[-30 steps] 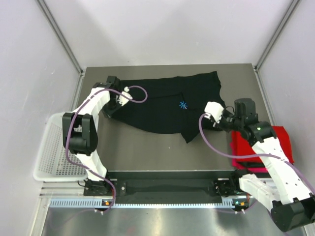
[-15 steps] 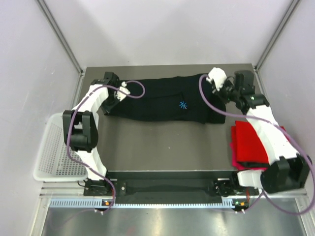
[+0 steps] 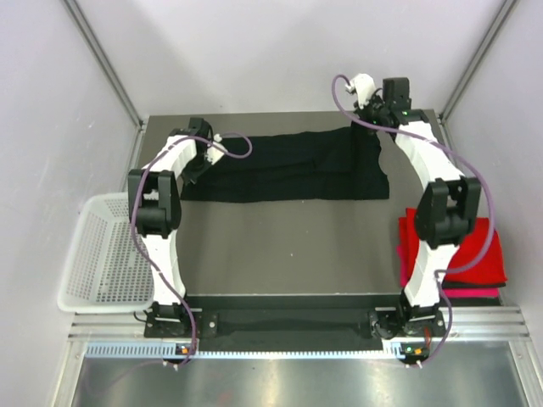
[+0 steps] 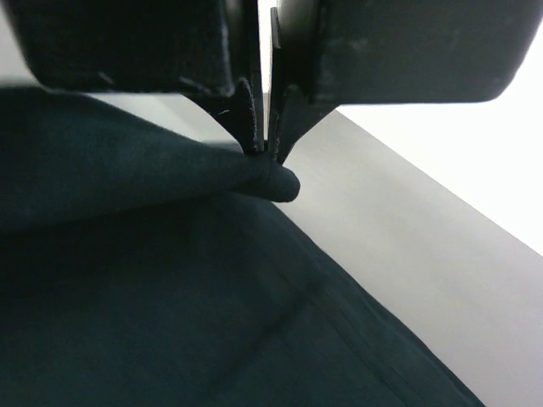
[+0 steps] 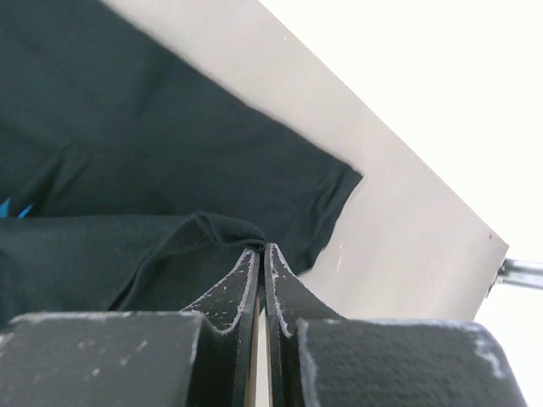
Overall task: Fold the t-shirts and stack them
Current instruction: Fold the tshirt
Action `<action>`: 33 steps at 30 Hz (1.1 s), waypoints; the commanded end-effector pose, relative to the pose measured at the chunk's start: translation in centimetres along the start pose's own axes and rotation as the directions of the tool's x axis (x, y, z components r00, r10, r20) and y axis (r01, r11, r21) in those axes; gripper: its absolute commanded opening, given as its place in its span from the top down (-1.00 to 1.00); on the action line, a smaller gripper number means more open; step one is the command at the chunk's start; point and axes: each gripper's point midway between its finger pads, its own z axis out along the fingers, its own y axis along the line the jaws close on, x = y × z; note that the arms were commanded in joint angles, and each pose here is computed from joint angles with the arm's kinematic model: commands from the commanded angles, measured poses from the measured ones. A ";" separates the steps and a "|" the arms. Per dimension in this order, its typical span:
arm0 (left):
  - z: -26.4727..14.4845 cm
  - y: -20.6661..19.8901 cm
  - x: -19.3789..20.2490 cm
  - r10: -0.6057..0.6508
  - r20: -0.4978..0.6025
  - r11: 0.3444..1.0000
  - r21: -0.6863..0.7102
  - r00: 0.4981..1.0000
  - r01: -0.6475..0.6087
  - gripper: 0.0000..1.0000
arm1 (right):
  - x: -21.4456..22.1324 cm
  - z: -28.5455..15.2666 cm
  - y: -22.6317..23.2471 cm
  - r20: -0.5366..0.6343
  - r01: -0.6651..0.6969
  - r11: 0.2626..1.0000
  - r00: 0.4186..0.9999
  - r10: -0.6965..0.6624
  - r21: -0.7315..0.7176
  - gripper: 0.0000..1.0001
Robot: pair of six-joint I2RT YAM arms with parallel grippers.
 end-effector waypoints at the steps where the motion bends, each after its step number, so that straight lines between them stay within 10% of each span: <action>1: 0.2 2.9 -1.4 -0.038 0.027 0.996 -0.078 0.999 0.041 1.00 | -2.4 1.3 -3.3 0.059 -0.038 0.997 0.998 0.034 0.066 1.00; 29: 2.8 5.5 -1.7 -0.115 -0.026 0.979 -0.175 0.993 0.109 0.99 | -0.2 10.4 -5.4 0.045 -0.132 0.985 0.991 0.128 0.114 0.87; 33: -0.8 6.8 -3.3 -0.228 0.115 0.948 -0.202 0.967 0.248 0.41 | -1.2 9.2 -5.7 0.077 -0.153 0.979 0.987 0.144 0.131 0.46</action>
